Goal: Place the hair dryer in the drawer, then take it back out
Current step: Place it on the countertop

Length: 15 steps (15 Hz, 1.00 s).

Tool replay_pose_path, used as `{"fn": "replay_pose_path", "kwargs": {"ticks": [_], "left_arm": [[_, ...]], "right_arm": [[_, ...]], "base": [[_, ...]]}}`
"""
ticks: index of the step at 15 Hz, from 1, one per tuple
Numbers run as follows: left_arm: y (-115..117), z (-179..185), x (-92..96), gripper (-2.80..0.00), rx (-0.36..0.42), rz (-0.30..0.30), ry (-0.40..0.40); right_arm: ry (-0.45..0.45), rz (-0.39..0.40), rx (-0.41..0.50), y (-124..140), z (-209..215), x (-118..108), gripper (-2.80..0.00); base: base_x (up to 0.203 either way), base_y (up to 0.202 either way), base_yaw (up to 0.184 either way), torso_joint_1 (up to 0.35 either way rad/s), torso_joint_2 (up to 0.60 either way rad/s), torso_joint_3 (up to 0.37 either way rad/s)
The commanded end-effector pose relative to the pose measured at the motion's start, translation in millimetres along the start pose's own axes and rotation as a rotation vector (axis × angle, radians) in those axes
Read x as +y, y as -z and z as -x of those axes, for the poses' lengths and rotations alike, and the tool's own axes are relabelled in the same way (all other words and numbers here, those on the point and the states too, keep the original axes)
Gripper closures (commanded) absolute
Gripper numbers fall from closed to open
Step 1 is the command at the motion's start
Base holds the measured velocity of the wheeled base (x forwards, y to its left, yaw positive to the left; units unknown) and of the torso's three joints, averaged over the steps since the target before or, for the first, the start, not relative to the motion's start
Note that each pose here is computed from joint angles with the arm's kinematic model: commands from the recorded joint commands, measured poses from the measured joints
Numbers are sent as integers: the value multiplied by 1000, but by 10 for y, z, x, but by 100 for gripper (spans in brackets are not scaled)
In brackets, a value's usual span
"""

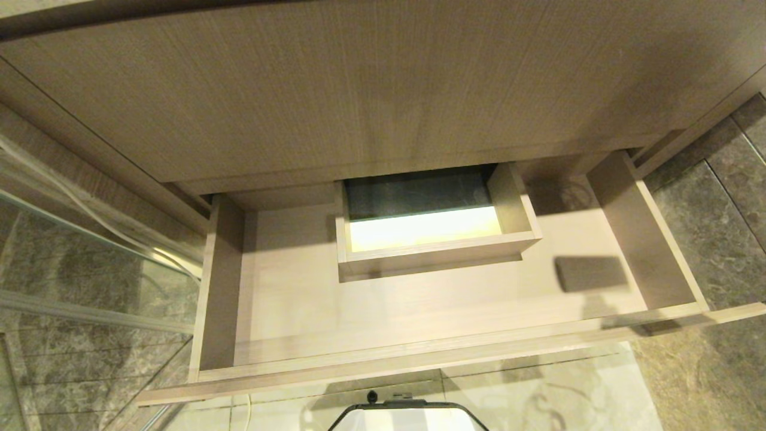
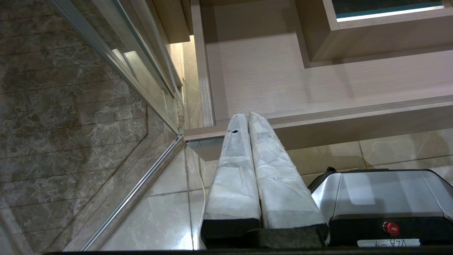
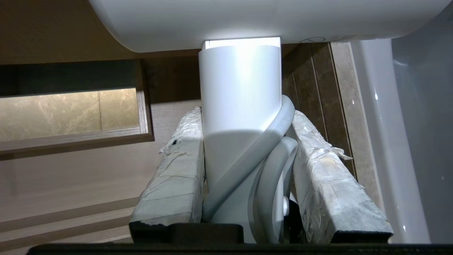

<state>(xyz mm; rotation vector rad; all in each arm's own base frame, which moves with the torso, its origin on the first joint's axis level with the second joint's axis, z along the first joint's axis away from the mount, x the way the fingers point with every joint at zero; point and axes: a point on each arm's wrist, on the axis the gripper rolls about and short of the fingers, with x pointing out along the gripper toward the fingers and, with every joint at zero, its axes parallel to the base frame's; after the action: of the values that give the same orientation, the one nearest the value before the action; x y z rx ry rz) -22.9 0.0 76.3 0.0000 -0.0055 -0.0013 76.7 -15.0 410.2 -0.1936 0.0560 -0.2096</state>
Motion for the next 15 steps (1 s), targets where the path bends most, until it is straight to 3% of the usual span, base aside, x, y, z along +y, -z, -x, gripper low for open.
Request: {"fn": "replay_pose_path", "kwargs": {"ticks": [1,4,15], "left_arm": [[-1,-1,0,0,1,0,0],[-1,-1,0,0,1,0,0],[0,0,0,0,-1,0,0]], "right_arm": [[1,18,-9,0,55,-1,0],[7,58,-27,-12,122,-6,0],[25,55,-139,-121,259,-30,0]], "base": [[0,0,0,0,0,0],[0,0,0,0,0,0],[0,0,0,0,0,0]]}}
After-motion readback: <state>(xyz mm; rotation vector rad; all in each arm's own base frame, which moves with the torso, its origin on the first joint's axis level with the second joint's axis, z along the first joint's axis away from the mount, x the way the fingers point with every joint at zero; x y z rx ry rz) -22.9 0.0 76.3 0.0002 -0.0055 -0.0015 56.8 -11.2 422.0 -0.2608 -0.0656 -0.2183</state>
